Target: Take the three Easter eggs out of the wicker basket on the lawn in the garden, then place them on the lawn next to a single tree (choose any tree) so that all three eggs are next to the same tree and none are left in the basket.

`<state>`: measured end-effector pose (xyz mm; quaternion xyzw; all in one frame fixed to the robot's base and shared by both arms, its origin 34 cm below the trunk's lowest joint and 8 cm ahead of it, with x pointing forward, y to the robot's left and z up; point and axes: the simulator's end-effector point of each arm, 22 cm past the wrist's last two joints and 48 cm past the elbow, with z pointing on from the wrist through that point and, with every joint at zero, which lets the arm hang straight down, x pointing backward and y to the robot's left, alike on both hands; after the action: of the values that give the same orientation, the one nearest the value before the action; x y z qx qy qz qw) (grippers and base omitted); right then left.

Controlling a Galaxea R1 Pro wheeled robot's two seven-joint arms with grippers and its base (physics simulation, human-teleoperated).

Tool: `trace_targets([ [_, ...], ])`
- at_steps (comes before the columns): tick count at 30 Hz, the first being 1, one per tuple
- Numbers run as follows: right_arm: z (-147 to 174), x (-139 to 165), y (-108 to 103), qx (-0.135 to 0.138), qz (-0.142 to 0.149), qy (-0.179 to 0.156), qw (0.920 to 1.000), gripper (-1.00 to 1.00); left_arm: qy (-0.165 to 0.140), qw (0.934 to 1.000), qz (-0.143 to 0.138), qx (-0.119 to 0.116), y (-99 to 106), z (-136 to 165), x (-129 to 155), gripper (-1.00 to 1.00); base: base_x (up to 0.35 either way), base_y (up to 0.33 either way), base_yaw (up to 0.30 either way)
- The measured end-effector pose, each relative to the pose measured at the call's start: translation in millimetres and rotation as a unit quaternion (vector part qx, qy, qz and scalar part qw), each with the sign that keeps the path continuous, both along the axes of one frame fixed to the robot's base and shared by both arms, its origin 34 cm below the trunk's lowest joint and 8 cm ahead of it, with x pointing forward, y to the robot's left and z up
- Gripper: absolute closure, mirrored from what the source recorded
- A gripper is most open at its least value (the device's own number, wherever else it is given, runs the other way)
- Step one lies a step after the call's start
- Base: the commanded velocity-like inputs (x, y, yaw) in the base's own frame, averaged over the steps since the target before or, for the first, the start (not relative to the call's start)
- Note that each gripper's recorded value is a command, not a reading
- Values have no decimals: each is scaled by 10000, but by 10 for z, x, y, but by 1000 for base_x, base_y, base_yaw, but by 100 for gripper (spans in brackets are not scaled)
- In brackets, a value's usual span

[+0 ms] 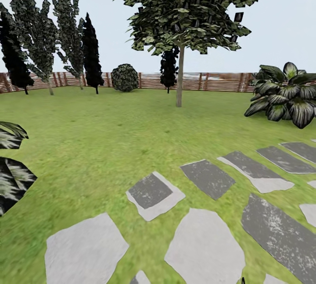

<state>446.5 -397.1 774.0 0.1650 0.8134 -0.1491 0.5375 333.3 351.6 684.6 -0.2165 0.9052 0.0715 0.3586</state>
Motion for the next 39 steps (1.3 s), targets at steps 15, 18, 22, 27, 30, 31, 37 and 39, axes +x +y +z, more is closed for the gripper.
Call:
trace_targets([
  [15,-3,10,23,4,13,-12,10000,-100,10,10000,-13,1,-5,-6,5,-100,324,-102,8],
  [18,-5,10,21,5,18,-7,10000,-100,13,10000,-15,2,-5,-7,2,-100,324,-103,0],
  [22,-7,9,18,5,19,1,10000,-100,14,10000,-15,2,-5,-7,1,-100,324,-103,0],
  [27,-8,6,14,6,7,3,10000,-100,13,10000,-17,2,-5,-7,3,-100,324,-103,5],
  [30,-12,4,17,15,-4,7,10000,-100,13,10000,-16,2,-5,-7,2,-100,324,-105,144],
  [31,-13,3,17,17,-6,11,10000,-100,13,10000,-17,1,-5,-7,1,-100,324,-107,223],
  [37,-18,2,26,26,-6,16,10000,-100,9,10000,-19,0,-6,-6,6,-100,324,-109,258],
  [39,-18,2,28,27,-7,16,10000,-100,7,10000,-21,-3,-9,-6,8,-100,324,-111,274],
])
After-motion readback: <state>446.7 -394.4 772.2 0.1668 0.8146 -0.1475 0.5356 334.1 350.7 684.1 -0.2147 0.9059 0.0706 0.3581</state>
